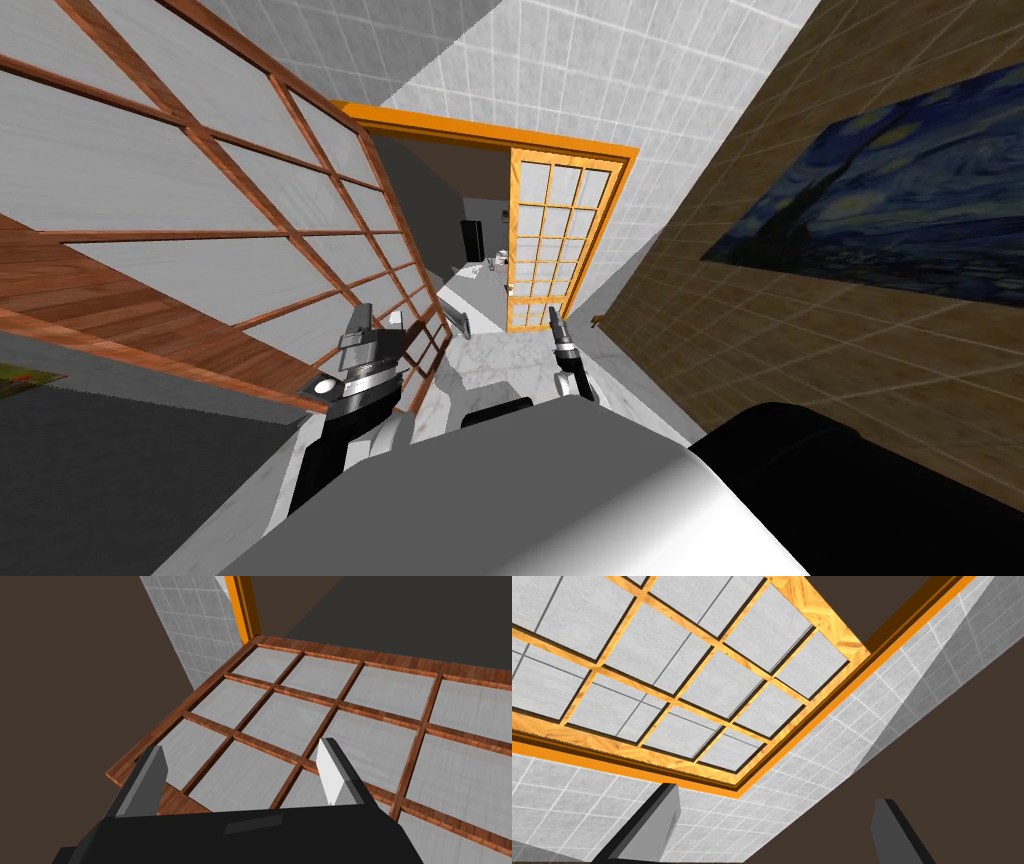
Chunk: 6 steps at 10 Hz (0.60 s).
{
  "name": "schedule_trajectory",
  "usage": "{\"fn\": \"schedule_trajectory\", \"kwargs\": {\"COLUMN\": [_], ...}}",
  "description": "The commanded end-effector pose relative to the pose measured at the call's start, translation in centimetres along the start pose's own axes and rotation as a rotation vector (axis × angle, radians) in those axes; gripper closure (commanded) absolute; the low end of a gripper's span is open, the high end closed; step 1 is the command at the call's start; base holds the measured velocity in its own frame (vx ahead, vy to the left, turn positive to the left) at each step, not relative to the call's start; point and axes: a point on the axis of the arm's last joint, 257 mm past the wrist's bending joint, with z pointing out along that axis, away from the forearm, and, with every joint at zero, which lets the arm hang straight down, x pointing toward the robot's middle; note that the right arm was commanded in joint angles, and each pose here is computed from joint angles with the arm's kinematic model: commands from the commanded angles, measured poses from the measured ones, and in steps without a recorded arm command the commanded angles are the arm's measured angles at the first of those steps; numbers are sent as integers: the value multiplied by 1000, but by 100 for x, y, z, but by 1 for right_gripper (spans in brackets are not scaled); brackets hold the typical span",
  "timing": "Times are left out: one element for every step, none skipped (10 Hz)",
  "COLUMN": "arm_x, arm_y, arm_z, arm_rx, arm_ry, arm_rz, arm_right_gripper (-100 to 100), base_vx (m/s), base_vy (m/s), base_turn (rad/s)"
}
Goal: Pull the door open
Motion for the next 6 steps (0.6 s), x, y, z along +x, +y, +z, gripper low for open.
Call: {"fn": "schedule_trajectory", "kwargs": {"arm_x": [42, 68, 93, 117, 141, 165], "arm_y": [-105, -169, -233, -297, -360, -425], "arm_z": [-40, -61, -82, -105, -128, -152], "arm_rx": [19, 31, 42, 53, 65, 77], "arm_ry": [10, 16, 22, 28, 34, 41], "arm_rz": [-39, -62, -85, -107, -130, -153], "arm_right_gripper": [-100, -100, -100, -100, -100, -100], "base_vx": [98, 103, 98, 102, 114, 109], "base_vy": [18, 13, 7, 10, 9, 7], "base_turn": [55, 67, 60, 49, 55, 59]}}
